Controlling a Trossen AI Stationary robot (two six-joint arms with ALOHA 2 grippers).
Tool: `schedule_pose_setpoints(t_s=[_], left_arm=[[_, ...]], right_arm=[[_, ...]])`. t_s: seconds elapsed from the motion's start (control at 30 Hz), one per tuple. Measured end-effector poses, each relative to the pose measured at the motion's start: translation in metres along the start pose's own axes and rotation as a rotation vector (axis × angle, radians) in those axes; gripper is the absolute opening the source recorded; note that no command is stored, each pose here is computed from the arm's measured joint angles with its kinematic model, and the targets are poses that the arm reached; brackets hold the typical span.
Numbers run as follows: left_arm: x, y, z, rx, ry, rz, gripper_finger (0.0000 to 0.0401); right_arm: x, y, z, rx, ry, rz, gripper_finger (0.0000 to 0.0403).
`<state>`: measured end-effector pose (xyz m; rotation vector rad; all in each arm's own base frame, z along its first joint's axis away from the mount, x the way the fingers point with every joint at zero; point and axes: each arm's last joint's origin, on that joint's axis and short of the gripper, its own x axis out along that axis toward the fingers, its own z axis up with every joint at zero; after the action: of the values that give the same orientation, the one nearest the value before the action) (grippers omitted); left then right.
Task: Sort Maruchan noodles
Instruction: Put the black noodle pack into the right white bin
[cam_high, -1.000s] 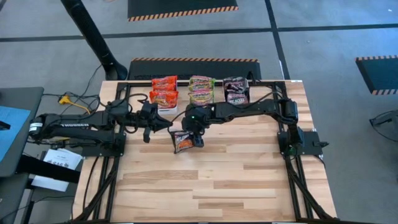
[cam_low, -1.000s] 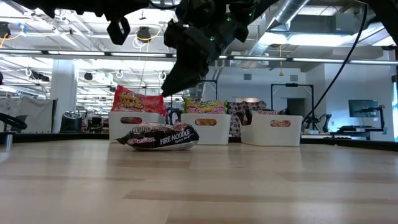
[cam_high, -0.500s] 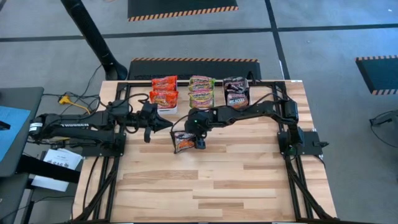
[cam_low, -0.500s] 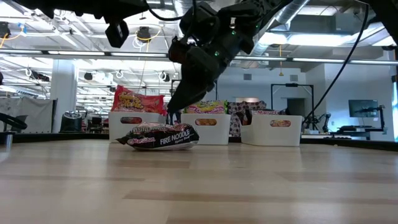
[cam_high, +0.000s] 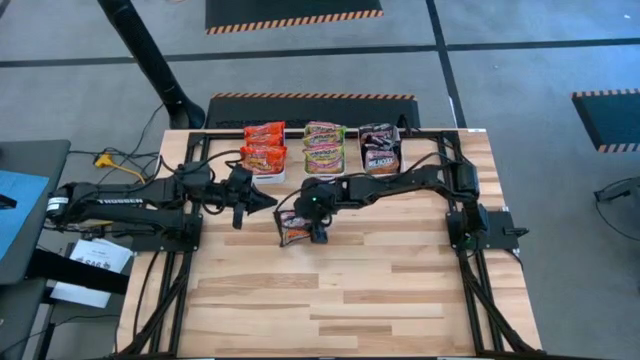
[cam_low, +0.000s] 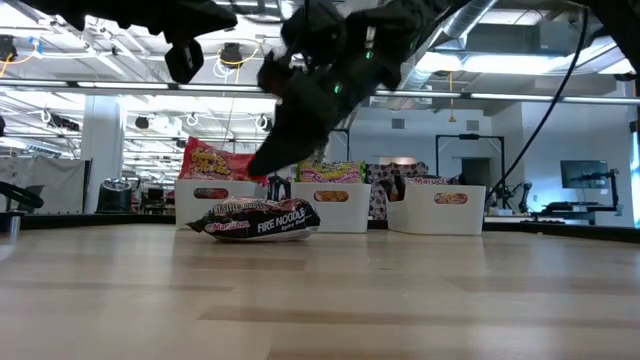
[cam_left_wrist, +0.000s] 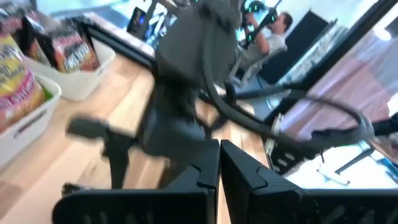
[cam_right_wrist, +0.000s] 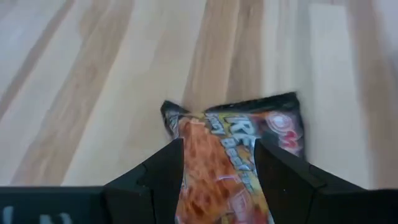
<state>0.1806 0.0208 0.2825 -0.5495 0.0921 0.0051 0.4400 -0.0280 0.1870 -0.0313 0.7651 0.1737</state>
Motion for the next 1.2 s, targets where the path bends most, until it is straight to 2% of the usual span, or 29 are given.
schedule_pose_setpoints(t_s=[0.2,0.37,0.53,0.67,0.8,0.93,1.0,1.13,1.2], left_arm=[[0.000,-0.001,0.004,0.002,-0.050,0.008,0.0000],[0.000,-0.001,0.002,-0.006,-0.035,0.008,0.0000],[0.000,-0.001,0.002,-0.006,-0.036,0.009,0.0000],[0.000,-0.001,0.002,-0.006,-0.036,0.010,0.0000],[0.000,-0.001,0.002,-0.004,-0.035,0.011,0.0000],[0.000,-0.001,0.002,-0.004,-0.032,0.014,0.0000],[0.000,-0.001,0.002,-0.004,-0.032,0.014,0.0000],[0.000,-0.001,0.002,-0.004,-0.032,0.014,0.0000],[0.000,-0.001,0.002,-0.004,-0.031,0.015,0.0000]], right_arm=[[0.027,0.000,-0.017,0.043,0.055,-0.006,0.0221],[0.027,0.000,-0.021,0.041,0.104,-0.091,0.0221],[0.027,-0.002,-0.027,0.047,0.165,-0.111,0.0213],[0.040,-0.002,-0.040,0.111,0.232,-0.119,0.0167],[0.046,0.005,-0.044,0.183,0.253,-0.110,0.0096],[0.045,0.013,-0.041,0.179,0.238,-0.092,0.0025],[0.044,0.016,-0.038,0.191,0.243,-0.081,0.0012],[0.032,0.019,-0.019,0.214,0.233,-0.083,0.0010],[0.023,0.022,-0.011,0.203,0.252,-0.122,0.0007]])
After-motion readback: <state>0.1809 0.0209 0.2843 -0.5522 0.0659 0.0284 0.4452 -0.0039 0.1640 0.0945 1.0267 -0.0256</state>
